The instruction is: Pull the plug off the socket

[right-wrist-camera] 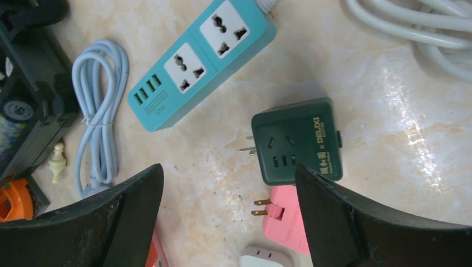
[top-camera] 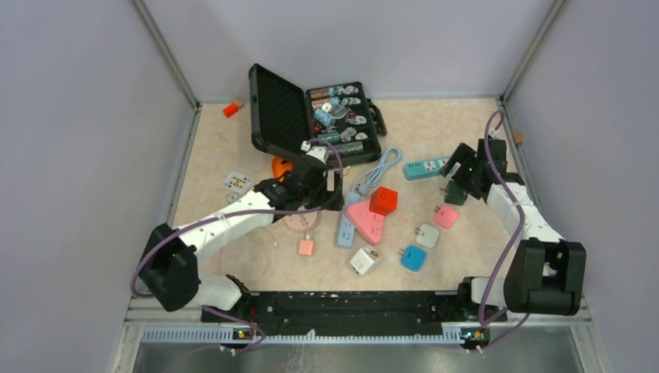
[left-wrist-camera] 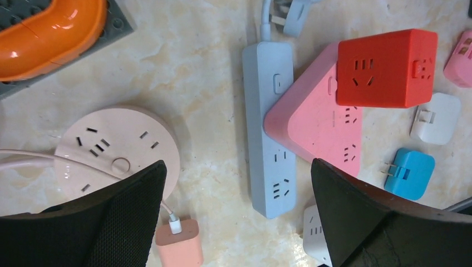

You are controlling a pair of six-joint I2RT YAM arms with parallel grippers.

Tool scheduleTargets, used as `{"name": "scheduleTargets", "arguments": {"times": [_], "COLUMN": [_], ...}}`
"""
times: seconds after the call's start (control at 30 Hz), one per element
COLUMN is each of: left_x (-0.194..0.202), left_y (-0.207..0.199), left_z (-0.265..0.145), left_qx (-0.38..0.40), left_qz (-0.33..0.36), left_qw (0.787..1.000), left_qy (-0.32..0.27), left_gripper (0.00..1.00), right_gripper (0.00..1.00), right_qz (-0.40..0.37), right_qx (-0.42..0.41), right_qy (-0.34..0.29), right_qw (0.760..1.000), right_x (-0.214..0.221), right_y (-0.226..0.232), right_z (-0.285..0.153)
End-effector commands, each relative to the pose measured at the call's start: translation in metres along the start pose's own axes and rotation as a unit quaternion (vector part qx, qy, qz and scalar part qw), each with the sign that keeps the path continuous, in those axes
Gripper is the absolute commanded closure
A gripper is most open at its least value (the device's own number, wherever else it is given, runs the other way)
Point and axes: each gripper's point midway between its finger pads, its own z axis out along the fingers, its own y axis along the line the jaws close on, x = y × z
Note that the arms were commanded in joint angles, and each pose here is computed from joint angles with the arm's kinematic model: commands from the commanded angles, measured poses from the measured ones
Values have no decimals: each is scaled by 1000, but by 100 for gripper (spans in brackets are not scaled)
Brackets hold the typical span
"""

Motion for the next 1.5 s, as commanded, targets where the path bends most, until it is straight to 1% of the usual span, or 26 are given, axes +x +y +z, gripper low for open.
{"name": "scheduleTargets", "arguments": {"times": [0.0, 0.17, 0.23, 0.33, 0.43, 0.53, 0.6, 0.73, 0.93, 1.07, 1.23, 1.37, 1.47], "left_x": [4, 11, 16, 23, 27, 33, 38, 47, 45, 38, 52, 62, 62], "left_y": [-17, -21, -24, -34, -34, -28, -25, -24, -27, -32, -19, -13, -13], "left_z": [7, 20, 28, 37, 45, 54, 59, 66, 71, 74, 76, 76, 77], "left_qx": [29, 25, 27, 44, 35, 14, 7, 5, 9, 7, -18, -19, -18], "left_qz": [-15, -27, -33, -41, -48, -51, -49, -47, -43, -39, -37, -40, -43], "left_qw": [999, 998, 997, 994, 993, 993, 992, 990, 990, 989, 987, 986, 987], "left_qy": [30, 57, 72, 96, 103, 109, 119, 135, 133, 141, 155, 158, 154], "left_gripper": [1, 1, 1, 1, 1, 1, 1, 1, 2, 5, 8, 13, 19], "right_gripper": [16, 16, 16, 16, 16, 16, 16, 16, 18, 20, 23, 23, 20], "right_qz": [-18, -51, -55, -57, -71, -75, -78, -82, -93, -93, -99, -95, -83], "right_qx": [-69, -162, -217, -238, -220, -169, -156, -168, -186, -185, -134, -159, -189], "right_qy": [-2, 32, 66, 82, 86, 92, 98, 101, 122, 115, 114, 115, 113], "right_qw": [997, 985, 972, 966, 969, 979, 980, 977, 970, 972, 979, 976, 972], "right_x": [3, 44, 70, 92, 109, 122, 130, 140, 154, 158, 166, 172, 172], "right_y": [30, 77, 102, 122, 131, 120, 116, 118, 133, 146, 140, 147, 157], "right_z": [-17, -41, -51, -58, -57, -46, -41, -35, -27, -22, -12, -15, -21]}}
